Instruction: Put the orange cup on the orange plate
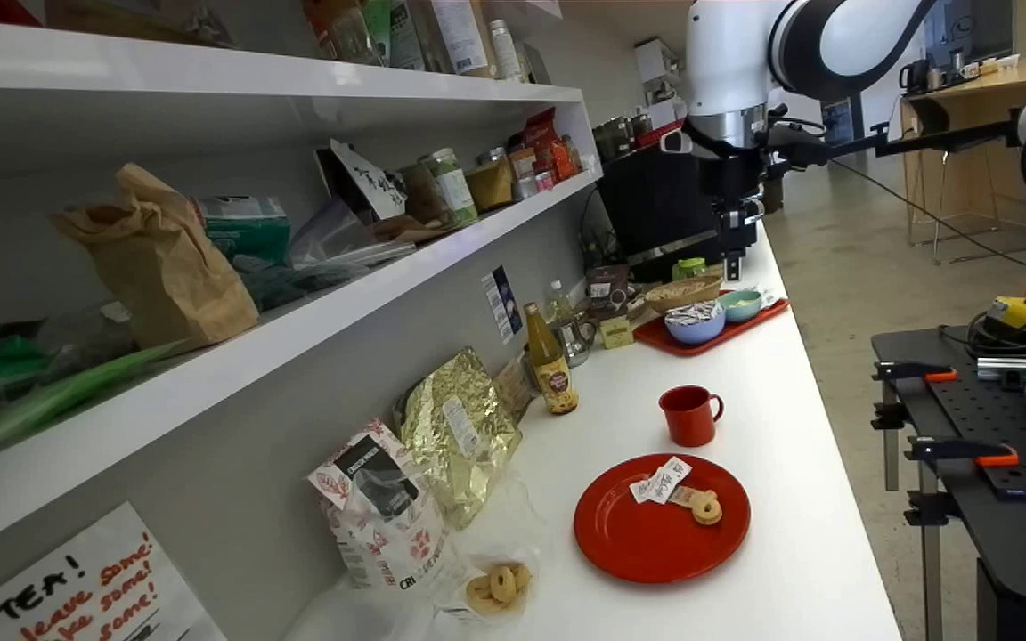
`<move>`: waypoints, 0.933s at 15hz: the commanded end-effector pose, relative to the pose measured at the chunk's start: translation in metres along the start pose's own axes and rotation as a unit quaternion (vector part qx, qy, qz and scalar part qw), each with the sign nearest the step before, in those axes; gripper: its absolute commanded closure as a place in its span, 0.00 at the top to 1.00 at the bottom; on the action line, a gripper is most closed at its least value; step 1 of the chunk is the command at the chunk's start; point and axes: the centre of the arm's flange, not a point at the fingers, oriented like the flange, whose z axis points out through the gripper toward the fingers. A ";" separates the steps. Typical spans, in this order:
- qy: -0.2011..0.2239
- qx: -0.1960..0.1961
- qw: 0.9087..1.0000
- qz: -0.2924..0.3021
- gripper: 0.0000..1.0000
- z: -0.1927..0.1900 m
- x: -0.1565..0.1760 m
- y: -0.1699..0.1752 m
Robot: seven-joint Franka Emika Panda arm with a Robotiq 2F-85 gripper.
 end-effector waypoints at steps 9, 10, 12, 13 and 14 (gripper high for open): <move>-0.026 0.050 0.998 -0.025 1.00 0.038 0.092 0.062; -0.041 0.058 0.997 -0.031 1.00 0.052 0.101 0.067; -0.072 0.072 0.994 -0.042 1.00 0.082 0.116 0.069; -0.084 0.077 0.992 -0.049 1.00 0.094 0.120 0.069; -0.098 0.079 0.990 -0.058 1.00 0.108 0.124 0.066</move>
